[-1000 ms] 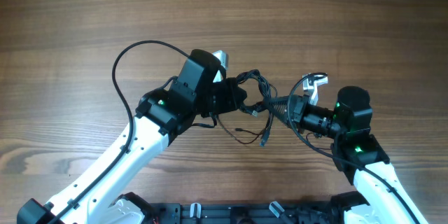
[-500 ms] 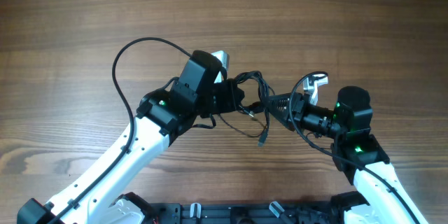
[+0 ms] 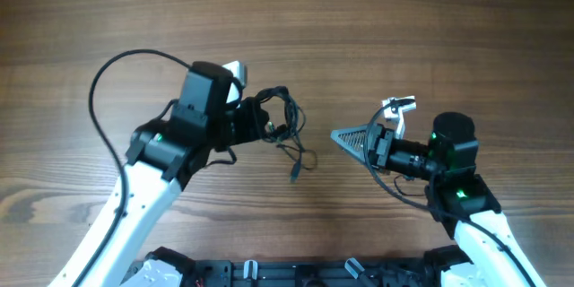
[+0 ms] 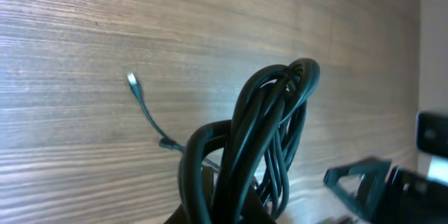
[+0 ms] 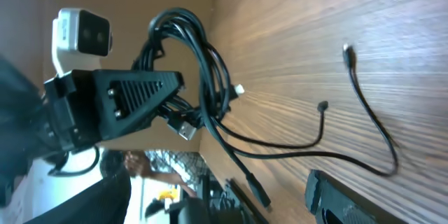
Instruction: Untangle cables
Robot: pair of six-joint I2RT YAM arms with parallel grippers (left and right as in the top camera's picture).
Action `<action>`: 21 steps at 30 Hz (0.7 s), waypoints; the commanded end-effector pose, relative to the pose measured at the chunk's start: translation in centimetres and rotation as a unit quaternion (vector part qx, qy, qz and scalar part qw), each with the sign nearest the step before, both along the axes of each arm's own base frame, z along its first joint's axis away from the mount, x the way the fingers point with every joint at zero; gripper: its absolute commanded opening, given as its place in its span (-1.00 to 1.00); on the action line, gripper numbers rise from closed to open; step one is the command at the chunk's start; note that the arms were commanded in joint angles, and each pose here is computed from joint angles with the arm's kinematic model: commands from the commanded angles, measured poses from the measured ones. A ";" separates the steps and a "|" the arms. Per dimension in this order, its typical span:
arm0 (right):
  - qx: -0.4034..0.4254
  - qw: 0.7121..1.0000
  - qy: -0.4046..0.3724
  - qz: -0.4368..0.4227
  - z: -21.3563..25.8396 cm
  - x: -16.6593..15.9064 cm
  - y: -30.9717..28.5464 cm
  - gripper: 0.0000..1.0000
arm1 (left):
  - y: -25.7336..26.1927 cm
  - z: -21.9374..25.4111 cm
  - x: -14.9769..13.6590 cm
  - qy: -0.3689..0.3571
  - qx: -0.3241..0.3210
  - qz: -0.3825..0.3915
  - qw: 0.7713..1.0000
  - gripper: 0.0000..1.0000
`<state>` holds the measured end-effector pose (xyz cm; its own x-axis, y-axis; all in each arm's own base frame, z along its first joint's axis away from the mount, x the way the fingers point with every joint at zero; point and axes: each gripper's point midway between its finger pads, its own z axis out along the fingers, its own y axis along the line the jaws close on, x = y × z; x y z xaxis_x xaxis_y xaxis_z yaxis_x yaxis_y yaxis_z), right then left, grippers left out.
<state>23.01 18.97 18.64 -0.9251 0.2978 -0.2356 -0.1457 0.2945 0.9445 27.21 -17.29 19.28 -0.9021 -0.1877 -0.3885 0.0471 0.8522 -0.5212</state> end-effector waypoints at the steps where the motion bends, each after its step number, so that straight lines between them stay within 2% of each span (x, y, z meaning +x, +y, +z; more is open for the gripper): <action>1: 0.011 0.995 -0.086 0.046 2.9 -2.1 0.3 0.73 | 0.5 1.9 -0.7 -0.040 0.010 -0.027 0.999 -0.92; 4: 0.012 0.993 -0.109 0.047 4.1 -3.7 0.0 0.75 | 0.3 2.5 -1.2 -0.047 -0.002 -0.037 0.998 -0.92; 5: 0.007 0.992 -0.118 0.048 4.2 -4.4 -0.2 0.75 | -0.3 2.9 -1.6 -0.054 -0.012 -0.063 0.997 -0.92; 12: -0.107 0.991 -0.077 0.026 -1.4 -7.3 -2.3 0.75 | -2.4 3.9 -3.2 -0.060 -0.056 -0.141 0.987 -0.92; 14: -0.111 0.988 -0.103 0.037 -1.2 -7.4 -2.1 0.79 | -3.0 4.2 -3.8 -0.065 -0.068 -0.170 0.981 -0.92; 16: -0.103 0.979 -0.161 0.065 -0.1 -7.6 -1.6 0.99 | -3.1 4.2 -3.9 -0.064 -0.071 -0.172 0.980 -0.92; 21: -0.089 0.971 -0.209 0.072 1.5 -7.2 -1.2 0.95 | -3.6 4.8 -3.9 -0.071 -0.087 -0.183 0.977 -0.92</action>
<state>16.02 17.50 19.32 -0.8122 0.1219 -0.5705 -0.4789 0.4191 0.7714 23.71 -20.06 22.30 -0.8860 0.0397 -0.4619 0.3440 0.7243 -0.5975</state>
